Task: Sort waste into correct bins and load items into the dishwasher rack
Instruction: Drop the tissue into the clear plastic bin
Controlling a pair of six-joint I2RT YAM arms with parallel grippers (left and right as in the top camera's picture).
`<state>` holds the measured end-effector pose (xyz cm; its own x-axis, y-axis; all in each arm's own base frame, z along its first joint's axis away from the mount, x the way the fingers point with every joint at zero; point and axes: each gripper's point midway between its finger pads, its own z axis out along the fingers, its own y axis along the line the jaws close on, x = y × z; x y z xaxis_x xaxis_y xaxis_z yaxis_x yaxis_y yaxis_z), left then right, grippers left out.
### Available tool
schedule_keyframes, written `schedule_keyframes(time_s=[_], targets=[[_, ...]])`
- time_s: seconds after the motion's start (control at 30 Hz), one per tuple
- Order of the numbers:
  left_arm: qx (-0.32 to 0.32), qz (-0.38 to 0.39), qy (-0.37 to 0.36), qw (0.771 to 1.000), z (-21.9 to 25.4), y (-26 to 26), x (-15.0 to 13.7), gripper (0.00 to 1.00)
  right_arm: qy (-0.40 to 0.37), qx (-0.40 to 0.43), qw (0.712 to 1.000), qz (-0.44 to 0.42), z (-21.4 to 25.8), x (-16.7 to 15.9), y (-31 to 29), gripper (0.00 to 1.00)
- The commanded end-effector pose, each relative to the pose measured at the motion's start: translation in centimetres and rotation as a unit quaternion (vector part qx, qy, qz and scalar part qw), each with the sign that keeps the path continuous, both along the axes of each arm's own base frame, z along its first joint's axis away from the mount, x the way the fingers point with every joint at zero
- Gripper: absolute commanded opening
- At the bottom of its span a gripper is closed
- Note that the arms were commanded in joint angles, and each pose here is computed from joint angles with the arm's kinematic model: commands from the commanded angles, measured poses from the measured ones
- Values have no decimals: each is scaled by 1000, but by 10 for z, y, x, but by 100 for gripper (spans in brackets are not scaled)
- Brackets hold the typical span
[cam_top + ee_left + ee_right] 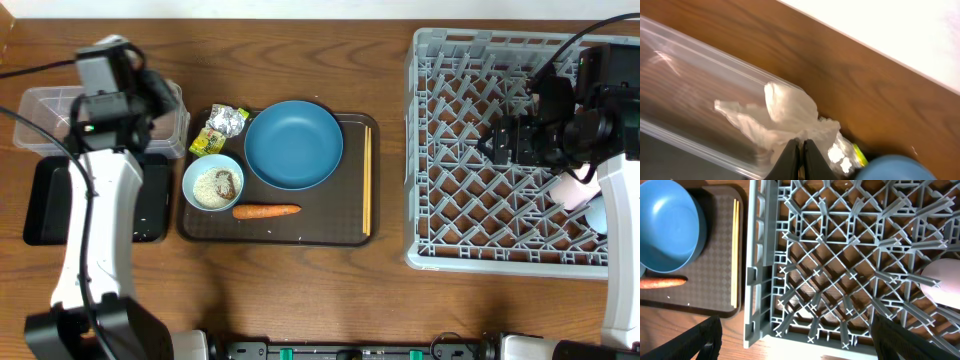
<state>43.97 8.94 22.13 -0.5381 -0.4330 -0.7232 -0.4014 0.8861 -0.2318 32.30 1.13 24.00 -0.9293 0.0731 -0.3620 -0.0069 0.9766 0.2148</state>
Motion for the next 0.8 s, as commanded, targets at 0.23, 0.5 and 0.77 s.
schedule_keyframes(time_s=[0.23, 0.5, 0.77], targets=[[6, 65, 26, 998, -51, 66, 16, 40, 3, -4, 1000, 9, -1, 0, 2, 88], [-24, -19, -3, 1000, -20, 9, 19, 46, 3, -4, 1000, 9, -1, -1, 2, 88], [-15, -97, 36, 995, -58, -72, 39, 52, 9, -3, 1000, 9, -2, -3, 2, 88]])
